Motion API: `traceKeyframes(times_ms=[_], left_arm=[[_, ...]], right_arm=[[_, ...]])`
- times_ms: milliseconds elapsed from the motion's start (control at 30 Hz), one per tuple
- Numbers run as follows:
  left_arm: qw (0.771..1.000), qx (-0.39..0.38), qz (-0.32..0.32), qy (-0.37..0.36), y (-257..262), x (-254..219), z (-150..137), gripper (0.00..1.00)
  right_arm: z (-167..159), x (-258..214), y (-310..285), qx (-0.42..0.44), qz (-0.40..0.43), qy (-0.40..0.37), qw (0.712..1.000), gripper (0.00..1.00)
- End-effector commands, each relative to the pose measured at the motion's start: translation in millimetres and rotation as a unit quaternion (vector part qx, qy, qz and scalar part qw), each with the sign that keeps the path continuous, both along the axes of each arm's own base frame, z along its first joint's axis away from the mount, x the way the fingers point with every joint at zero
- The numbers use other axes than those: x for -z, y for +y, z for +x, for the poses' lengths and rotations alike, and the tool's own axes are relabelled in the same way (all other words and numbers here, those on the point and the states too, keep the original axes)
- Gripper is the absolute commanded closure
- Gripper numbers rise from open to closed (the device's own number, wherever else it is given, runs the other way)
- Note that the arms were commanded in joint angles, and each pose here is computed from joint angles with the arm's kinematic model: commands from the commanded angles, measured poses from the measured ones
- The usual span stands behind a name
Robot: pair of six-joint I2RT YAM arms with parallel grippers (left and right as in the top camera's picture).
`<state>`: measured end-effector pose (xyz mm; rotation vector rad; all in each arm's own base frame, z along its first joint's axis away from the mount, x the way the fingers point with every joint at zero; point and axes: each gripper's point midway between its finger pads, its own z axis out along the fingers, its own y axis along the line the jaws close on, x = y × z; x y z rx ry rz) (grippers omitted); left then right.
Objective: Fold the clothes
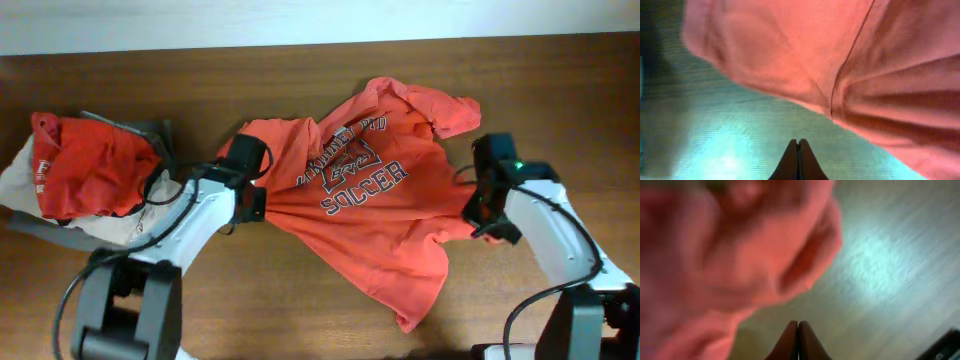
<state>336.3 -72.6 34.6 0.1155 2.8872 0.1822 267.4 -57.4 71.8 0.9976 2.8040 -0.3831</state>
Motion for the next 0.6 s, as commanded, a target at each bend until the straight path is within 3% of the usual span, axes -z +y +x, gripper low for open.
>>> traceKeyframes(times_ms=[0,100,267,567], left_arm=[[0.999,-0.012,-0.029,-0.030,-7,-25,-1,0.99],[0.995,0.047,-0.036,-0.076,-21,-45,13,0.92],[0.984,0.128,-0.077,-0.094,-49,-48,23,0.89],[0.962,0.221,-0.052,-0.150,-66,-24,69,0.87]], right_arm=[[29,-18,20,-0.078,0.054,-0.043,0.995,0.93],[37,-16,55,-0.134,0.134,-0.057,0.980,0.93],[33,-22,115,-0.264,0.254,-0.064,0.928,0.92],[-23,1,165,-0.329,0.286,0.028,0.899,0.89]])
